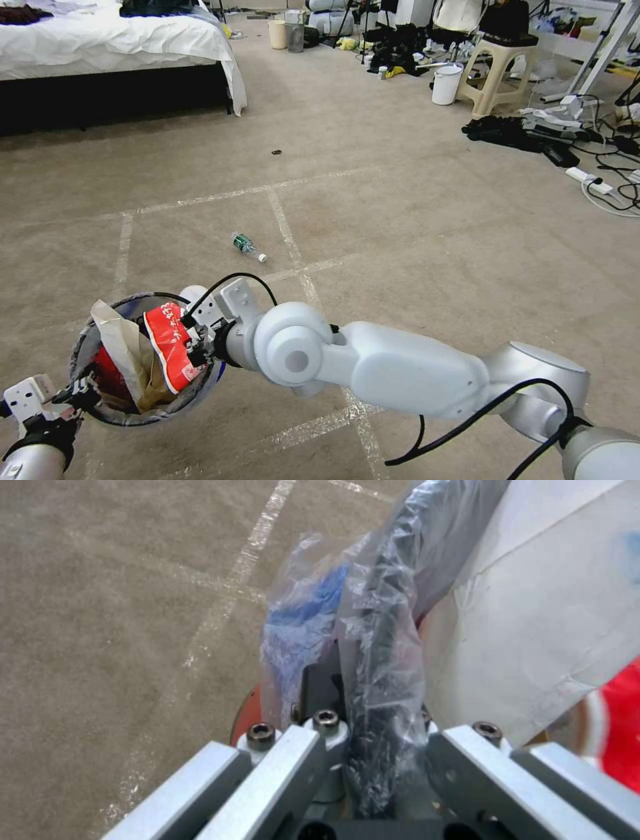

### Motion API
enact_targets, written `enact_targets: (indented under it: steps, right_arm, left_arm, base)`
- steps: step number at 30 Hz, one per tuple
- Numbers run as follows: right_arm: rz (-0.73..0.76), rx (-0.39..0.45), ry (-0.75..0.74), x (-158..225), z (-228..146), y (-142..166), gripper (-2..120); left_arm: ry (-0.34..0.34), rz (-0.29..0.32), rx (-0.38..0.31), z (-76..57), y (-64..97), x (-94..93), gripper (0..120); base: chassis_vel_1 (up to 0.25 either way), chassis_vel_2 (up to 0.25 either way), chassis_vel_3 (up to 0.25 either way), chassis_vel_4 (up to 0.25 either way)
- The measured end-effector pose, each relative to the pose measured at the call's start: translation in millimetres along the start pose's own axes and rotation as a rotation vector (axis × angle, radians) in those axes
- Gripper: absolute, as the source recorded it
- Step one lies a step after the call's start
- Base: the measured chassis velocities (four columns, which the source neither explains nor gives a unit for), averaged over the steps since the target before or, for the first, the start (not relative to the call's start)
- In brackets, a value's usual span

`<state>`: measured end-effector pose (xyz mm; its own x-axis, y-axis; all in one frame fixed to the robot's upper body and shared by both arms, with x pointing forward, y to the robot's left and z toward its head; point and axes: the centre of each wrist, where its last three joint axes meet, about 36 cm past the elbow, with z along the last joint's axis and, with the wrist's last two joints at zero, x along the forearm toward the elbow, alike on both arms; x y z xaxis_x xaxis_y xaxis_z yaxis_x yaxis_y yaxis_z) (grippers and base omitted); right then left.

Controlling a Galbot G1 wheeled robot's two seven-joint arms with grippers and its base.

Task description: Pick up the trash bin and place the garbage on the floor into it.

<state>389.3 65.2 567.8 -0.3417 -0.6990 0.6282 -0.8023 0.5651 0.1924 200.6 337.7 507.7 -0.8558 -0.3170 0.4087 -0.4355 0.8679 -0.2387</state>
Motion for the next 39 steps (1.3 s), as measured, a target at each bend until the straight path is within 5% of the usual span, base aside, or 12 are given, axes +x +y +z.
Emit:
enact_targets:
  steps: [23,39]
  right_arm:
    - [0.003,0.048,0.012,-33.6,3.1,20.4,0]
    - [-0.006,0.083,-0.070,20.5,-1.6,17.4,55]
  left_arm:
    - [0.005,0.007,-0.001,3.1,-1.0,-0.4,1]
    - [0.010,0.008,-0.004,7.0,-3.7,-2.1,1]
  base:
    - [0.000,0.000,0.000,0.000]
    - [0.000,0.000,0.000,0.000]
